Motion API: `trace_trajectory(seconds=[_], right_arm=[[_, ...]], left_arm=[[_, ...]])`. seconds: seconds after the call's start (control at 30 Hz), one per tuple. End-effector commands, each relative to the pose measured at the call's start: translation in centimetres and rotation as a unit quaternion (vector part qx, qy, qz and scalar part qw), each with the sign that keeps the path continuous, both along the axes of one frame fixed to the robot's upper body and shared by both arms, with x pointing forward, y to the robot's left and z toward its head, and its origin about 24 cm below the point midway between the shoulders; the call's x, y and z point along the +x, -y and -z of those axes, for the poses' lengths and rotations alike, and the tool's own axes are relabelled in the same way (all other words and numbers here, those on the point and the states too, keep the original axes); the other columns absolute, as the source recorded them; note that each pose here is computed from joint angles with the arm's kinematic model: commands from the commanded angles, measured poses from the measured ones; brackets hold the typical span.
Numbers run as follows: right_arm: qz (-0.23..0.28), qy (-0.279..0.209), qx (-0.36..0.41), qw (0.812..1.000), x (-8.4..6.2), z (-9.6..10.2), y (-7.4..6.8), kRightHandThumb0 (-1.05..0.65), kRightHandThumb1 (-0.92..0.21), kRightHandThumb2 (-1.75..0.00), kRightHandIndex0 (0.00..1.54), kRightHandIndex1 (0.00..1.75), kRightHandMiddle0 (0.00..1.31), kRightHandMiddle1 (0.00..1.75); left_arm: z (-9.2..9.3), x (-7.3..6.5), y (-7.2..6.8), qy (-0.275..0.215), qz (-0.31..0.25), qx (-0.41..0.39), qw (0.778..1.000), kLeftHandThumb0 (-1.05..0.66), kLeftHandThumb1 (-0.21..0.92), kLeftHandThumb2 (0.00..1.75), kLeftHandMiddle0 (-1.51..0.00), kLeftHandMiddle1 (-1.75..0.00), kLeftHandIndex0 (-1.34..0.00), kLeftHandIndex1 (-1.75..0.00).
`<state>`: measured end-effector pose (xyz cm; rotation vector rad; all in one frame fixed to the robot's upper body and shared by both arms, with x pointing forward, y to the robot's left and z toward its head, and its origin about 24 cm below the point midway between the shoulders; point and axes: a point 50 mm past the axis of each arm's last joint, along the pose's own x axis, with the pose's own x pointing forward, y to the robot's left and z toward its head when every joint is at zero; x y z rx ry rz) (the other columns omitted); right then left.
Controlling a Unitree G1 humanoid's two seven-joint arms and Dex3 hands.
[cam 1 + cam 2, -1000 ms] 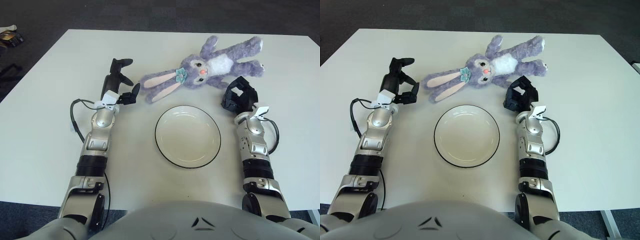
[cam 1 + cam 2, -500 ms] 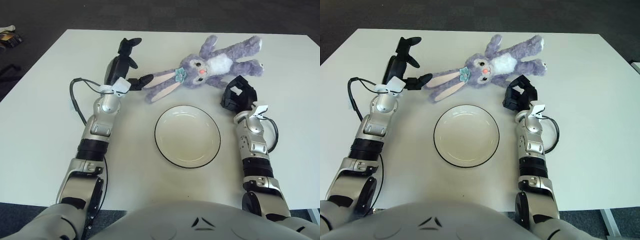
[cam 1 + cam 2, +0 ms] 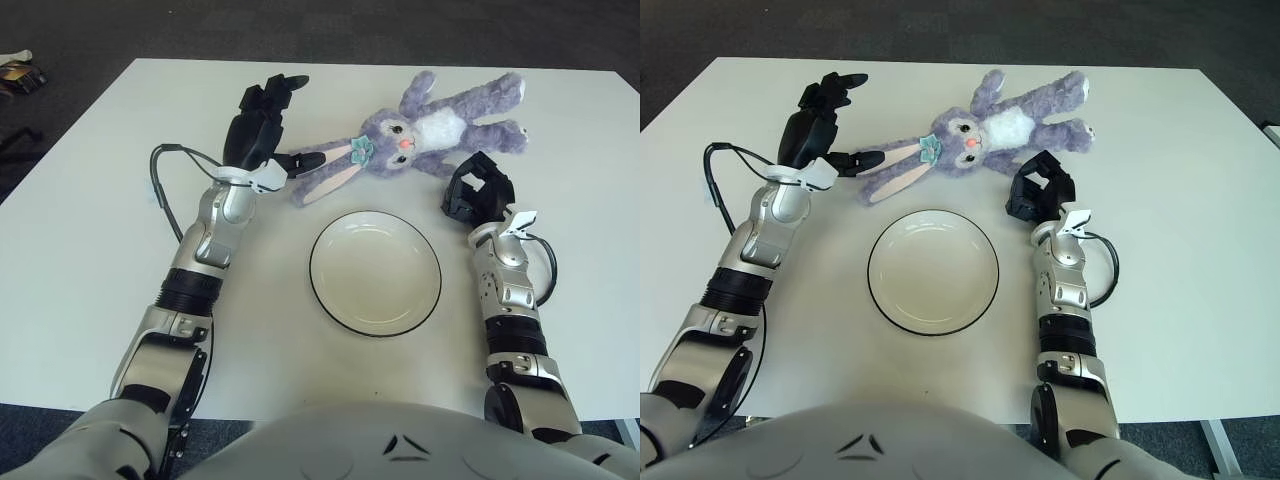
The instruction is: Put the doll into the plate.
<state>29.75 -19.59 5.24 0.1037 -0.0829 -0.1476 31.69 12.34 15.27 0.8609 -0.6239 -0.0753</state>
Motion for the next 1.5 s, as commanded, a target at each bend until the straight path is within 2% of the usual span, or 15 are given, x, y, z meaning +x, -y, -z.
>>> trace_trajectory(seconds=[0.0, 0.17, 0.27, 0.4, 0.5, 0.7, 0.77, 0.93, 1.1, 1.47], right_arm=[[0.002, -0.082, 0.019, 0.996, -1.4, 3.4, 0.0, -0.49, -0.28, -1.36, 1.05, 1.75, 0.64, 1.75], [-0.001, -0.082, 0.019, 0.996, -1.4, 3.4, 0.0, -0.49, -0.3, -1.34, 1.05, 1.75, 0.63, 1.75], [0.0, -0.083, 0.018, 0.996, -1.4, 3.4, -0.1, -0.49, -0.3, -1.33, 1.04, 1.75, 0.62, 1.75], [0.004, -0.083, 0.016, 0.996, -1.4, 3.3, -0.2, -0.49, -0.3, -1.34, 1.04, 1.75, 0.63, 1.75], [0.005, -0.082, 0.015, 0.996, -1.3, 3.3, -0.3, -0.49, -0.28, -1.36, 1.05, 1.75, 0.64, 1.75], [0.006, -0.081, 0.015, 0.997, -1.3, 3.2, -0.3, -0.5, -0.26, -1.38, 1.07, 1.75, 0.66, 1.75], [0.007, -0.079, 0.014, 0.997, -1.3, 3.2, -0.4, -0.5, -0.25, -1.39, 1.07, 1.75, 0.66, 1.75], [0.007, -0.077, 0.012, 0.997, -1.2, 3.1, -0.4, -0.51, -0.25, -1.4, 1.08, 1.75, 0.67, 1.75], [0.008, -0.076, 0.012, 0.997, -1.2, 3.1, -0.4, -0.51, -0.24, -1.41, 1.07, 1.75, 0.67, 1.75], [0.01, -0.074, 0.01, 0.997, -1.3, 2.9, -0.5, -0.51, -0.24, -1.41, 1.07, 1.75, 0.67, 1.75]], left_arm=[[-1.6, 0.2, 0.8, 0.015, 0.015, 0.022, 1.0, -0.93, 0.74, 0.49, 0.0, -1.02, 0.0, -0.92], [-2.1, 0.7, 1.1, -0.014, 0.025, 0.048, 0.998, -0.89, 0.66, 0.56, 0.0, -1.14, 0.0, -0.97], [-2.3, 1.0, 1.1, -0.024, 0.025, 0.057, 0.998, -0.86, 0.59, 0.64, 0.0, -1.28, 0.0, -0.97], [-2.6, 1.3, 1.4, -0.031, 0.033, 0.082, 0.996, -0.85, 0.55, 0.68, 0.0, -1.34, 0.0, -0.96], [-2.8, 1.5, 1.5, -0.037, 0.04, 0.121, 0.991, -0.85, 0.54, 0.7, 0.0, -1.31, 0.0, -0.97], [-3.1, 1.8, 1.8, -0.048, 0.036, 0.179, 0.982, -0.87, 0.54, 0.7, 0.0, -1.31, 0.0, -0.92], [-3.1, 1.9, 1.9, -0.049, 0.033, 0.195, 0.979, -0.88, 0.55, 0.69, 0.0, -1.41, 0.0, -0.9], [-3.1, 2.0, 2.2, -0.051, 0.033, 0.22, 0.974, -0.91, 0.56, 0.67, 0.0, -1.52, 0.0, -0.87], [-3.0, 2.2, 2.4, -0.055, 0.033, 0.234, 0.97, -0.95, 0.63, 0.6, 0.0, -1.56, 0.0, -0.85], [-2.6, 2.7, 2.7, -0.08, 0.046, 0.253, 0.963, -0.97, 0.67, 0.56, 0.0, -1.71, 0.0, -0.77]])
